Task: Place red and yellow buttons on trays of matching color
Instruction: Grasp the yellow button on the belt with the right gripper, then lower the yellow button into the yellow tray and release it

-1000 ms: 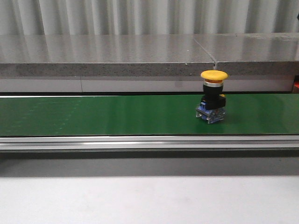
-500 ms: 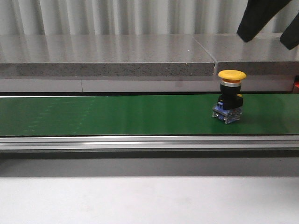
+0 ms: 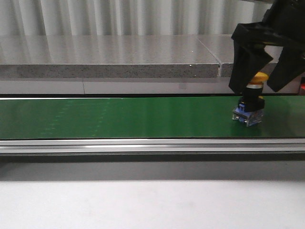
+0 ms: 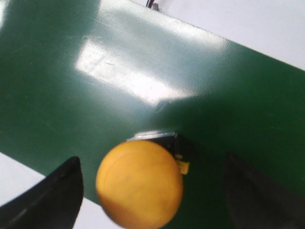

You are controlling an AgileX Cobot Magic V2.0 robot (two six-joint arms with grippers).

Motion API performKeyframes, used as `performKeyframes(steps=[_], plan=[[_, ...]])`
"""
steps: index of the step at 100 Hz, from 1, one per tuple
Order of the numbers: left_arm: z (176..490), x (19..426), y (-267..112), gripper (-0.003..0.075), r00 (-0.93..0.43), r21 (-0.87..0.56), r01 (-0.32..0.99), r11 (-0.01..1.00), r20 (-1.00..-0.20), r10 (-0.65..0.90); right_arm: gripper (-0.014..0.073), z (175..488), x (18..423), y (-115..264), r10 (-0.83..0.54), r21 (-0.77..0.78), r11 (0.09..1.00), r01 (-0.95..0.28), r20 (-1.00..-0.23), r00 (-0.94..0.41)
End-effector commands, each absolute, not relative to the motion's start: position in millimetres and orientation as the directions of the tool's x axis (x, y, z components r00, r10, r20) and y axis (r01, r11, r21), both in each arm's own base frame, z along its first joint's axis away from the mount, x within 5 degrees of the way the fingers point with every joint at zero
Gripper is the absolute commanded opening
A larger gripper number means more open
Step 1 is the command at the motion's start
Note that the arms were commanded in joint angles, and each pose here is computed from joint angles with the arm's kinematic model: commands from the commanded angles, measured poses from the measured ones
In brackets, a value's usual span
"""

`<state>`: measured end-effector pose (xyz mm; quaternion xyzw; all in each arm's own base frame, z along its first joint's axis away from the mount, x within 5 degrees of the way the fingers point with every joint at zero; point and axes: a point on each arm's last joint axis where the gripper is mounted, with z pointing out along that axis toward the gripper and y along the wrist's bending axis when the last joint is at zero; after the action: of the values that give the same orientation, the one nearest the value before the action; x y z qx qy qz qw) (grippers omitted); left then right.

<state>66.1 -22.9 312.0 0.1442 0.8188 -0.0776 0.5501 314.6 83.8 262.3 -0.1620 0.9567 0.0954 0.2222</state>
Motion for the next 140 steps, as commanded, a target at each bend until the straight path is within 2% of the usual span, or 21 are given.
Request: performKeyframes(steps=[1,15,22,41,53,95,114,140], plan=[[325.7,68.0,-23.6,-0.002,-0.273,0.028,0.318,0.948,-0.954,0.12,0.0485,280.3,319.8,84.9,-0.257,0.086,0.929,-0.359,-0.547,-0.797],[325.7,68.0,-23.6,-0.002,-0.273,0.028,0.318,0.948,-0.954,0.12,0.0258,279.5,320.3,85.0,-0.257,0.086,0.929,-0.359,-0.545,-0.798],[325.7,68.0,-23.6,-0.002,-0.273,0.028,0.318,0.948,-0.954,0.12,0.0209,280.2,320.4,84.9,-0.256,0.085,0.93,-0.358,-0.55,-0.795],[325.7,68.0,-23.6,-0.002,-0.273,0.028,0.318,0.948,-0.954,0.12,0.0209,297.4,313.6,82.7,-0.24,0.077,0.932,-0.355,-0.603,-0.761],[325.7,68.0,-23.6,-0.002,-0.273,0.028,0.318,0.948,-0.954,0.12,0.0209,311.5,307.7,71.0,-0.191,0.085,0.946,-0.313,-0.633,-0.75],[325.7,68.0,-23.6,-0.002,-0.273,0.028,0.318,0.948,-0.954,0.12,0.0209,327.4,296.8,-25.2,0.114,0.128,0.991,0.043,-0.622,-0.774],[325.7,68.0,-23.6,-0.002,-0.273,0.028,0.318,0.948,-0.954,0.12,0.0209,319.6,286.1,-77.1,0.297,0.151,0.954,0.26,-0.603,-0.74],[325.7,68.0,-23.6,-0.002,-0.273,0.028,0.318,0.948,-0.954,0.12,0.0209,303.0,265.4,-126.7,0.485,0.177,0.859,0.48,-0.581,-0.654]])
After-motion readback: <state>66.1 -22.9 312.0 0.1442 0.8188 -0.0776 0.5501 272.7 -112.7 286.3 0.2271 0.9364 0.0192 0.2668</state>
